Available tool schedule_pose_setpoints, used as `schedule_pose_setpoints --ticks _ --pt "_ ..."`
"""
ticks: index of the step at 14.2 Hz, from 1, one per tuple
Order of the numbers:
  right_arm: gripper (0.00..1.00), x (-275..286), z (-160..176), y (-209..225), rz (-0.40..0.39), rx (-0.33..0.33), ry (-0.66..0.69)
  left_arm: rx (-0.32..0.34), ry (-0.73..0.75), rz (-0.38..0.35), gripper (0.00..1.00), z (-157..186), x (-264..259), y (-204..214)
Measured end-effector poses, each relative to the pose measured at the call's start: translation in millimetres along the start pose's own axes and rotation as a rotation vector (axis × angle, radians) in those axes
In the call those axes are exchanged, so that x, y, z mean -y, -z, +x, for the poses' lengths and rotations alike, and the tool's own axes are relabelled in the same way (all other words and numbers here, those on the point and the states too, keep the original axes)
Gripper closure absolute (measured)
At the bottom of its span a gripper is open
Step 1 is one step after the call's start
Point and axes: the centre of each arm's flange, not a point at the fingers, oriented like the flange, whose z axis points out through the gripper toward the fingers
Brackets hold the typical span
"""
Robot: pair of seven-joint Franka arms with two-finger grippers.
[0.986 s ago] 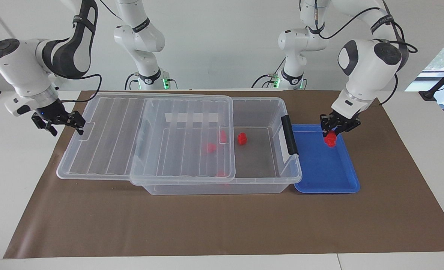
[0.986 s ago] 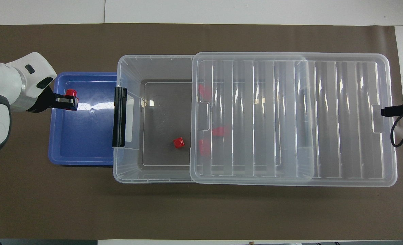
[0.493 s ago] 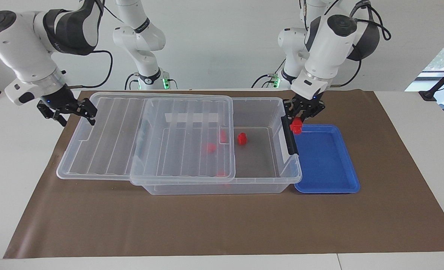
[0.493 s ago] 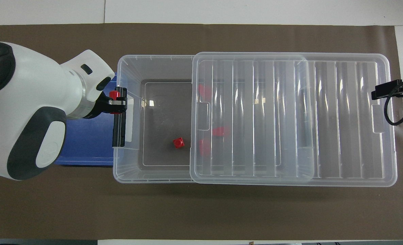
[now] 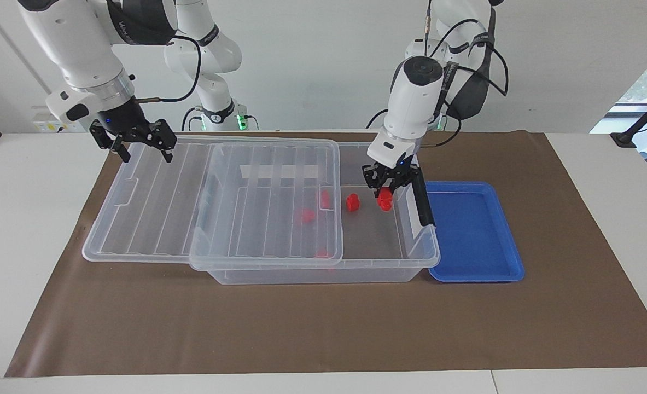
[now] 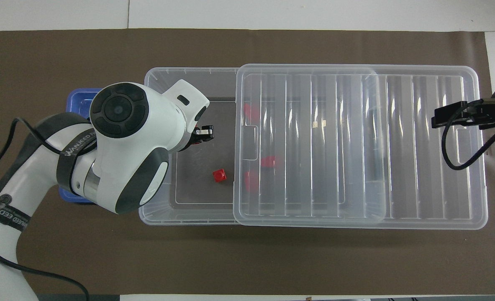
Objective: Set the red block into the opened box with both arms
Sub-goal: 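Lower the red block into the box and open the left gripper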
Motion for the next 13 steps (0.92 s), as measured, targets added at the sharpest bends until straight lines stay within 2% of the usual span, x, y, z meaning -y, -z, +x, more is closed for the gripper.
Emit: schedule_pose_setpoints --ticks 4,9,13 --pt "0.0 -4 0 -1 0.0 0.002 -0.007 -0.023 0.013 -0.022 0.66 0 -4 -57" --pt "0.0 -4 0 -1 0.0 0.002 -0.008 -0.011 0.027 -0.02 0.66 7 2 -115" --pt "0.0 -4 0 -1 0.0 0.003 -0.008 -0.021 0.04 -0.028 0.66 14 7 -135"
